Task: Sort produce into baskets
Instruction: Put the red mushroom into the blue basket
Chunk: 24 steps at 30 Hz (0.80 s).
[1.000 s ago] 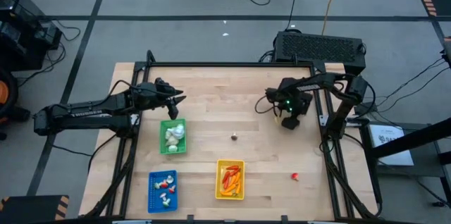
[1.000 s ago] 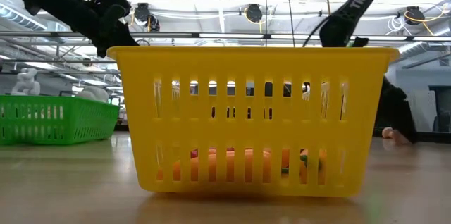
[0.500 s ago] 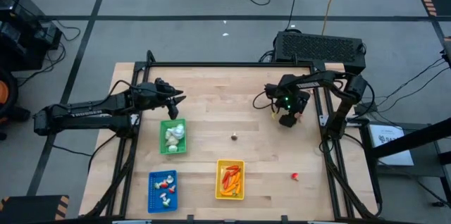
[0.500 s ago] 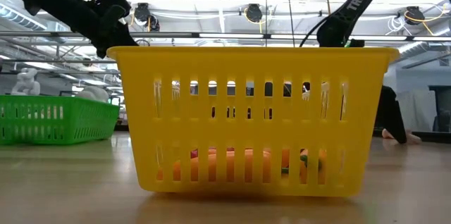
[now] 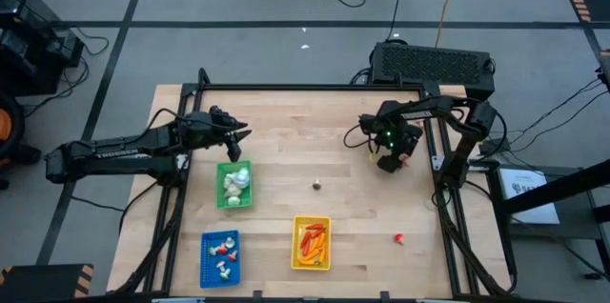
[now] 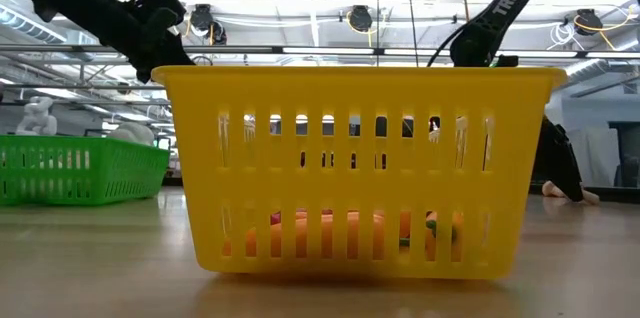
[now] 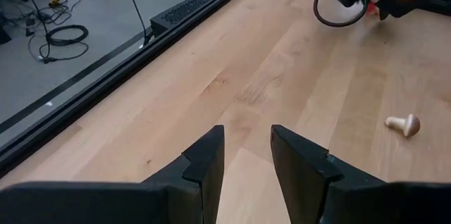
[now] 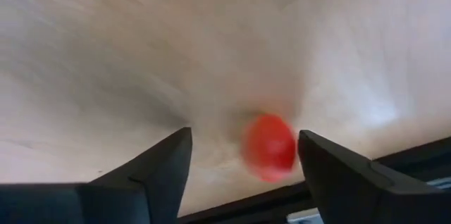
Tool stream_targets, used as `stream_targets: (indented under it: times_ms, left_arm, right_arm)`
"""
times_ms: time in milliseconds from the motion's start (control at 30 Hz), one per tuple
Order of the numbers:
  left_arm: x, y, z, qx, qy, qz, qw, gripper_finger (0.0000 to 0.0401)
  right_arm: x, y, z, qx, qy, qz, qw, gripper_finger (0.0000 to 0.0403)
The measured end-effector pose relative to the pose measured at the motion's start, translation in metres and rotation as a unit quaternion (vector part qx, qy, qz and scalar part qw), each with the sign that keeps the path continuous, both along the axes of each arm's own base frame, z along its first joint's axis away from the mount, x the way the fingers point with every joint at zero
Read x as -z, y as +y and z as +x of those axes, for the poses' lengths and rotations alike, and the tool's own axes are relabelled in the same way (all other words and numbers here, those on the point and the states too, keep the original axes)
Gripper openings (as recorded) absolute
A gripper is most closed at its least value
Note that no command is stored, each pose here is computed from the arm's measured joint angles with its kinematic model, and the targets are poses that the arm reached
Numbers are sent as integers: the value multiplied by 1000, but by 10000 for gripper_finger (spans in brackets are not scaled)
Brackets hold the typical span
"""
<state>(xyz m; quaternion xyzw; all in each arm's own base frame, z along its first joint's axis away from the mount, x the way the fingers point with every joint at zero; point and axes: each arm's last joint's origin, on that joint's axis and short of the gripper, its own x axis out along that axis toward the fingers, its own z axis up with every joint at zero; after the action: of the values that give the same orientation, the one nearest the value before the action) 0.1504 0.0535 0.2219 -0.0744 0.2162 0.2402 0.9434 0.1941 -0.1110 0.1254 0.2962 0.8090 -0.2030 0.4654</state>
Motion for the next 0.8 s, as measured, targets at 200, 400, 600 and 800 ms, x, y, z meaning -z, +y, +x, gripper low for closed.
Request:
stream_targets:
  times_ms: [200, 400, 600, 800]
  left_arm:
    - [3, 0, -1, -1, 13, -6, 1000, 125]
    - [2, 0, -1, -1, 9, -5, 1000, 125]
    - [2, 0, -1, -1, 8, -6, 1000, 125]
    - [2, 0, -1, -1, 8, -6, 1000, 125]
  right_arm:
    - [6, 4, -5, 10, 1, 2, 1000, 200]
    - [7, 3, -4, 13, -6, -2, 1000, 132]
    - [0, 1, 11, -16, -34, -23, 999, 82]
    - [-19, 8, 50, -47, -126, -31, 990, 79]
